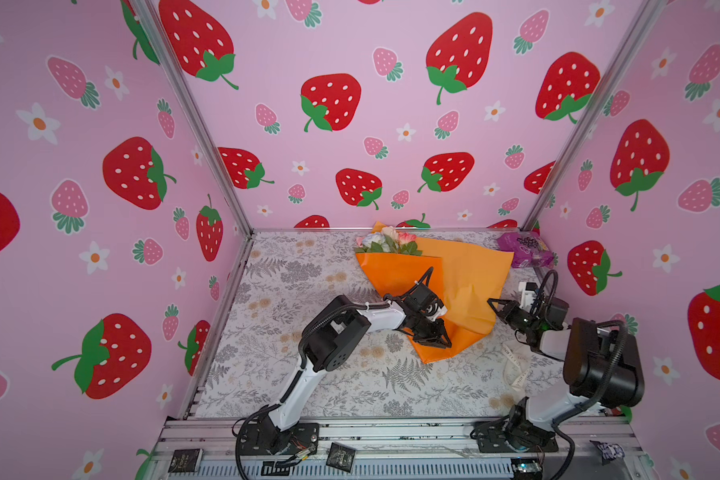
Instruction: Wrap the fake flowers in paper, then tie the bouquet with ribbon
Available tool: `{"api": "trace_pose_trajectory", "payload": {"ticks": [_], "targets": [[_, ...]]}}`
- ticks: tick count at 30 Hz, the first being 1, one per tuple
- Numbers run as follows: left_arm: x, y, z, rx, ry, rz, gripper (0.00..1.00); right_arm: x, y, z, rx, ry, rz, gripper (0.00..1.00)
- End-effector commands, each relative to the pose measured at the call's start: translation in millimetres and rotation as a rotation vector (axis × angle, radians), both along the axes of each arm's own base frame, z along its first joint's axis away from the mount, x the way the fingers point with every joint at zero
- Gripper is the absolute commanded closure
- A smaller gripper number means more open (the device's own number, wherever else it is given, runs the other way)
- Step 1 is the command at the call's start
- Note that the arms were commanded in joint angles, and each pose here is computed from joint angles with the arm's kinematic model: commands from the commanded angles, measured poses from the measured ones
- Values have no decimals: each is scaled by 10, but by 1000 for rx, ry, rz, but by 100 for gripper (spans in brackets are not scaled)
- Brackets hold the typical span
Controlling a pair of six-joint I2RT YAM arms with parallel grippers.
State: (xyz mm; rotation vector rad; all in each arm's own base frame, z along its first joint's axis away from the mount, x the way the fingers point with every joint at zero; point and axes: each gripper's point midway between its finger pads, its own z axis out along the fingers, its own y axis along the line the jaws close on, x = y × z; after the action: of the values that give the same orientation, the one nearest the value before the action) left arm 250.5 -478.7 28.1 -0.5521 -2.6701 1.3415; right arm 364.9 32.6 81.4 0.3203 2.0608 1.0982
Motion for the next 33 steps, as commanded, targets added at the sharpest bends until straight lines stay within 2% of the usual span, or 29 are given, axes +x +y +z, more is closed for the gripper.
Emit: {"api": "trace_pose_trajectory", "payload": {"ticks": [1, 7, 11, 17, 20, 24, 28, 33], "targets": [[-2, -81, -54, 13, 1, -8, 76, 48, 30, 146, -20, -42, 18, 100], [28, 19, -207, 86, -3, 31, 76, 94, 131, 388, -62, -97, 40, 100], [89, 83, -174, 107, -35, 76, 77, 118, 279, 532, -138, -126, 85, 100], [164, -81, 166, -8, -59, 79, 77, 112, 471, 632, -213, -139, 100, 100], [153, -166, 344, -74, -68, 74, 82, 113, 495, 648, -227, -138, 101, 100], [128, -181, 416, -94, -79, 72, 87, 128, 485, 670, -231, -139, 97, 100], [115, -219, 424, -103, -74, 67, 87, 130, 497, 666, -224, -134, 104, 100], [82, -293, 201, -76, -15, 62, 88, 127, 523, 683, -212, -136, 119, 100]]}}
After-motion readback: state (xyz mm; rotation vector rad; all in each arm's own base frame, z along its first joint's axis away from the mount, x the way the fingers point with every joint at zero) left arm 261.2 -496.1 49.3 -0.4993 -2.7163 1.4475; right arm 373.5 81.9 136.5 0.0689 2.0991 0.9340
